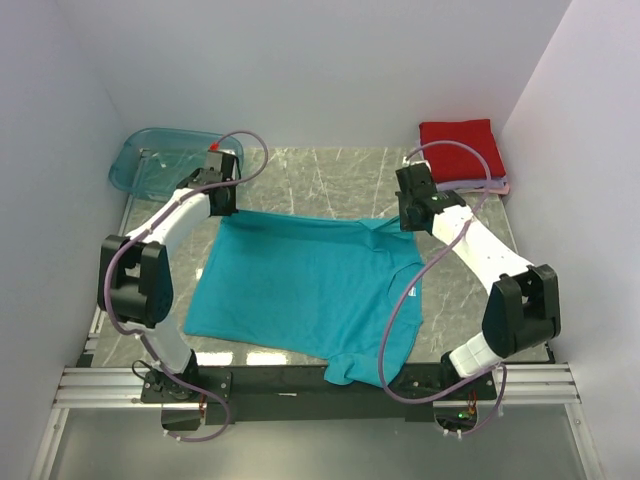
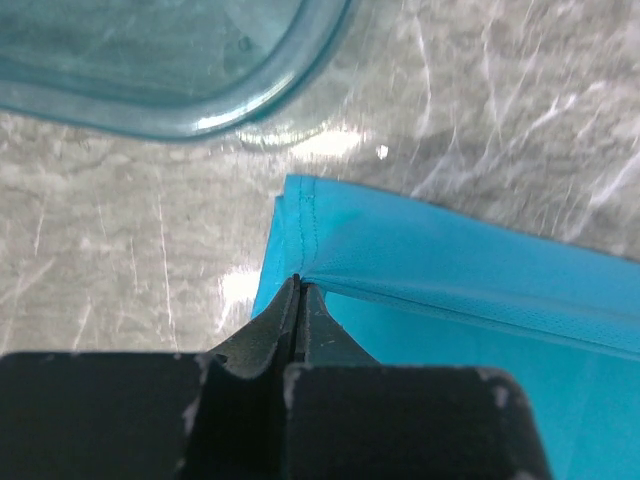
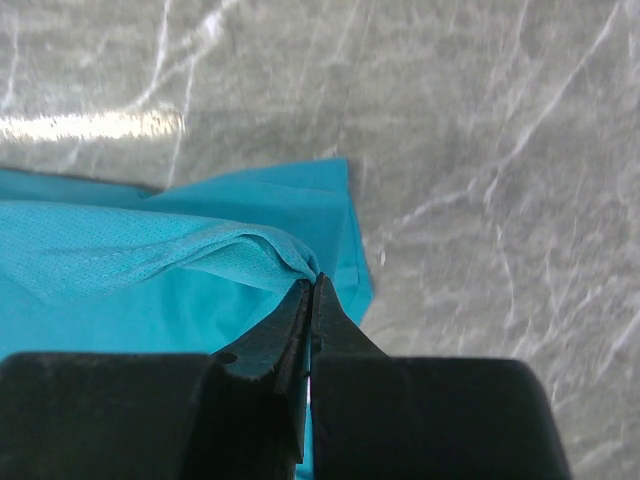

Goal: Fold and stack the t-shirts

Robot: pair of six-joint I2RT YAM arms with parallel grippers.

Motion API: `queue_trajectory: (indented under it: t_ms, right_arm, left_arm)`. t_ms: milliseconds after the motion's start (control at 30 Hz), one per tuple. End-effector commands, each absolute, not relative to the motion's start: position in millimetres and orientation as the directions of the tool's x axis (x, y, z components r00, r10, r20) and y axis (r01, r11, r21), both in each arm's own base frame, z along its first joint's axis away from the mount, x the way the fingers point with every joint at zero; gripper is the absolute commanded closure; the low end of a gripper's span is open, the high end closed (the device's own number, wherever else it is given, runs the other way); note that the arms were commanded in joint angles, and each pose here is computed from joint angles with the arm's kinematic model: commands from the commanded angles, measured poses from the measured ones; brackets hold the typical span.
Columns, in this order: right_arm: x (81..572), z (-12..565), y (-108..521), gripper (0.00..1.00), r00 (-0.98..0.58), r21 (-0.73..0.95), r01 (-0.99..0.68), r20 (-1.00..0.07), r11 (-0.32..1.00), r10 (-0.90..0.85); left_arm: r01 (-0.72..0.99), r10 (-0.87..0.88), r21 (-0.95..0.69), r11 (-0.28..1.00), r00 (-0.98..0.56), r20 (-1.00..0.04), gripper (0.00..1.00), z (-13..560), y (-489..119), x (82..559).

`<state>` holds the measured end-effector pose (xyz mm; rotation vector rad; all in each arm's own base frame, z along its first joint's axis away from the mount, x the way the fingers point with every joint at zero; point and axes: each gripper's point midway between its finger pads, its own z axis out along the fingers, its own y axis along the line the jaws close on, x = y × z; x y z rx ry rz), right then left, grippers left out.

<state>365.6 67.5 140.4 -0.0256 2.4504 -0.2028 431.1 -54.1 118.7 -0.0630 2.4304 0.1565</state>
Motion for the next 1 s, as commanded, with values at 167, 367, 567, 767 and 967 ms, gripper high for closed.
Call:
queue_trajectory:
  t_ms: [167,367,567,767,967]
  right_arm:
    - [320,159,52,1.00,-0.797,-0.194,0.111,-0.603,0.975,-0.030]
    - [298,167,41,1.00,-0.790,-0.207,0.134,-0.613,0.969,-0.021]
    - [274,153,47,1.00,-0.831,-0.176,0.100,-0.555,0.979,-0.015]
    - [244,125,58,1.00,-0.903,-0.151,0.051,-0.429,0.987,-0.019]
    - [230,101,73,1.00,-0.945,-0.100,0.017,-0.327,0.995,-0.016]
  left_arm:
    - [-0.143,-0.031,0.115,0.983,-0.749,-0.662,0.99,130,-48,411]
    - [-0.151,-0.036,0.120,0.981,-0.755,-0.655,0.99,128,-51,402]
    - [-0.181,-0.057,0.129,0.975,-0.765,-0.641,0.99,122,-49,393]
    - [-0.191,-0.069,0.134,0.972,-0.786,-0.614,0.99,107,-50,384]
    - [-0.184,-0.056,0.148,0.972,-0.789,-0.612,0.99,96,-51,382]
